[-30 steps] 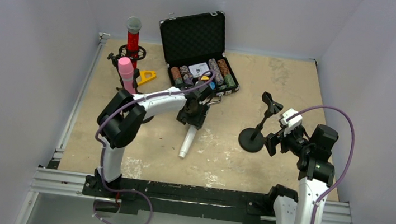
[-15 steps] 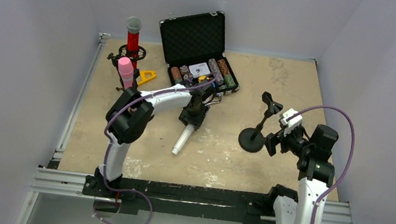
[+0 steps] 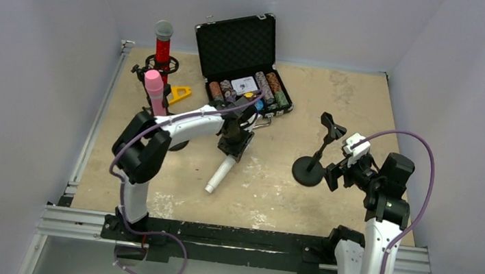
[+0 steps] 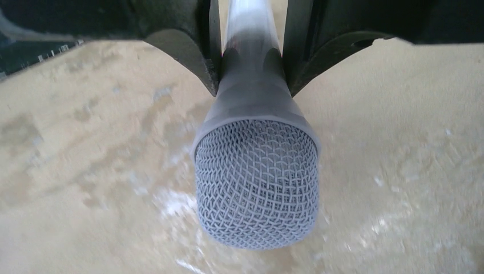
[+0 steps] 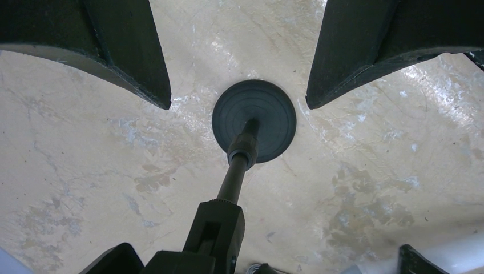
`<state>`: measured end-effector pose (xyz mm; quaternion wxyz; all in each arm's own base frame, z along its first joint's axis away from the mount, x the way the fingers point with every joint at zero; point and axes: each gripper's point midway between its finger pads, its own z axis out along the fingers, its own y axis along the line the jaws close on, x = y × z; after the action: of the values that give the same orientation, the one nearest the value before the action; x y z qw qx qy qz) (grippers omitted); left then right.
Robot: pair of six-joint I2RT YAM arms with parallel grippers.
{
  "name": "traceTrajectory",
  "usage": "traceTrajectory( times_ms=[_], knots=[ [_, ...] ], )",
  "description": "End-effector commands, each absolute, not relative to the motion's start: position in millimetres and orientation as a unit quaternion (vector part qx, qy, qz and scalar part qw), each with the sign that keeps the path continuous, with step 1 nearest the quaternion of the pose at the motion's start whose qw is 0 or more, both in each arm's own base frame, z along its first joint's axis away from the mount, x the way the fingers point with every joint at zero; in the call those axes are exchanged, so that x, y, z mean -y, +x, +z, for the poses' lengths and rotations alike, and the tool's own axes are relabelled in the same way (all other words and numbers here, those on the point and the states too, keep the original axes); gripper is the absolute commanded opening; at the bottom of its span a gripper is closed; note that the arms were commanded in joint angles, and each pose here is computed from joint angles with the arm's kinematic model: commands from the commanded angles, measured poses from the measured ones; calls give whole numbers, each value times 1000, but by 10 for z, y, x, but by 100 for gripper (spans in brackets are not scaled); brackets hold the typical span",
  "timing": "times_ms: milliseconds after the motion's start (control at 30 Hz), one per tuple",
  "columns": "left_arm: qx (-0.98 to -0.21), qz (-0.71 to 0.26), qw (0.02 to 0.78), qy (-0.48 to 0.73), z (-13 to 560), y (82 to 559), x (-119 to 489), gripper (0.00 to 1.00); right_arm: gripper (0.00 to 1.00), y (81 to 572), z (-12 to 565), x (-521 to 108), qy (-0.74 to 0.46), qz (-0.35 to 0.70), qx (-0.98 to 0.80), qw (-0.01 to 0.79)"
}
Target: Attach the microphones to the stand
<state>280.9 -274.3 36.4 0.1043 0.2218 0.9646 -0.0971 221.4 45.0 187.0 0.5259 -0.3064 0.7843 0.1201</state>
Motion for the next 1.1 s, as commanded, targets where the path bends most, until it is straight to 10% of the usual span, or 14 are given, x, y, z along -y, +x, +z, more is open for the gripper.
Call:
traceTrajectory(
  times_ms=[0,367,1067],
  knots=[
    [-923,-202,199,261,1160,2727,2881,0,92,2208,1968,-498,-317,127,-771,538],
    [-778,-308,393,381,2457,2032,2515,0,92,2137,2111,-579,-377,129,-744,537],
    [-702,-297,501,411,2668,1783,2217,0,99,2230,2882,-658,-381,166,-730,543]
  ],
)
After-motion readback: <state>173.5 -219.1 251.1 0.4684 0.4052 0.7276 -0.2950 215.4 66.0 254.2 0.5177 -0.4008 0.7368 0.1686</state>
